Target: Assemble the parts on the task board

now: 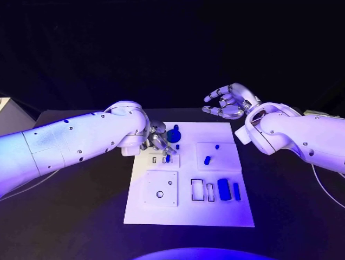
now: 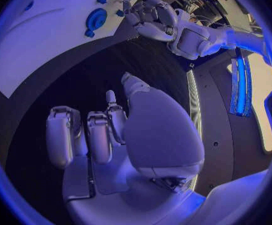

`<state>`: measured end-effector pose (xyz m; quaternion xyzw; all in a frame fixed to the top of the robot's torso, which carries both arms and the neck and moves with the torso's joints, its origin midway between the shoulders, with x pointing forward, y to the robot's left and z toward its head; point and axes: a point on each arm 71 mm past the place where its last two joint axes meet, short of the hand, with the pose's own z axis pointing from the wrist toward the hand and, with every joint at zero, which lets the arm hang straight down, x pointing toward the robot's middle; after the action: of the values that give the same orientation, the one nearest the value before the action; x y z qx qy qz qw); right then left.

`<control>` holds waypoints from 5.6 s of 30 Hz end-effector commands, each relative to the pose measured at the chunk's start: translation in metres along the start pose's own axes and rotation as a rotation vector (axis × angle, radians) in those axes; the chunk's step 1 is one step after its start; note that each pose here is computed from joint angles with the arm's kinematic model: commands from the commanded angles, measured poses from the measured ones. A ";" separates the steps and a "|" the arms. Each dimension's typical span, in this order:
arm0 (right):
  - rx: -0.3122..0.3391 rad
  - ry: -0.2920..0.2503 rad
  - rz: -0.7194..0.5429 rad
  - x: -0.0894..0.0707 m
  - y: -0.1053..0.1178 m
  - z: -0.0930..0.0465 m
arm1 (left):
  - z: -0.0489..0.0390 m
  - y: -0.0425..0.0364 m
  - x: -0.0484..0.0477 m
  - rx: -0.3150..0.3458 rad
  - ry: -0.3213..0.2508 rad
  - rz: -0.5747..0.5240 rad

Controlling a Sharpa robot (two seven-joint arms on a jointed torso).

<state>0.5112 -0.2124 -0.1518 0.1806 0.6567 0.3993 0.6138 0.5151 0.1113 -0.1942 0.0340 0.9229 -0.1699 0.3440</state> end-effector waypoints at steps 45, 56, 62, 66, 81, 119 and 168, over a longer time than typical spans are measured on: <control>0.005 0.044 0.003 0.007 0.001 -0.001 | 0.0082 -0.0016 0.0079 -0.001 0.108 -0.010; 0.006 0.047 0.003 0.007 0.001 -0.001 | 0.0094 0.0003 0.0089 -0.006 0.119 -0.007; 0.007 0.051 0.003 0.008 0.001 -0.001 | 0.0097 0.0013 0.0083 -0.008 0.110 -0.016; 0.010 0.055 0.003 0.008 0.001 -0.001 | 0.0093 0.0021 0.0077 0.000 0.094 -0.046; 0.028 0.076 0.002 0.009 -0.003 -0.002 | 0.0002 0.0103 0.0078 0.027 0.048 -0.163; 0.041 0.081 0.002 0.010 -0.010 -0.005 | 0.0016 0.0223 0.0267 -0.010 -0.060 -0.107; 0.058 0.098 0.001 0.013 -0.013 -0.005 | 0.0018 0.0245 0.0315 -0.018 -0.020 -0.068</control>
<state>0.5079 -0.2141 -0.1690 0.1857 0.6923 0.3870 0.5801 0.4986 0.1330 -0.2196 -0.0119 0.9174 -0.1790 0.3553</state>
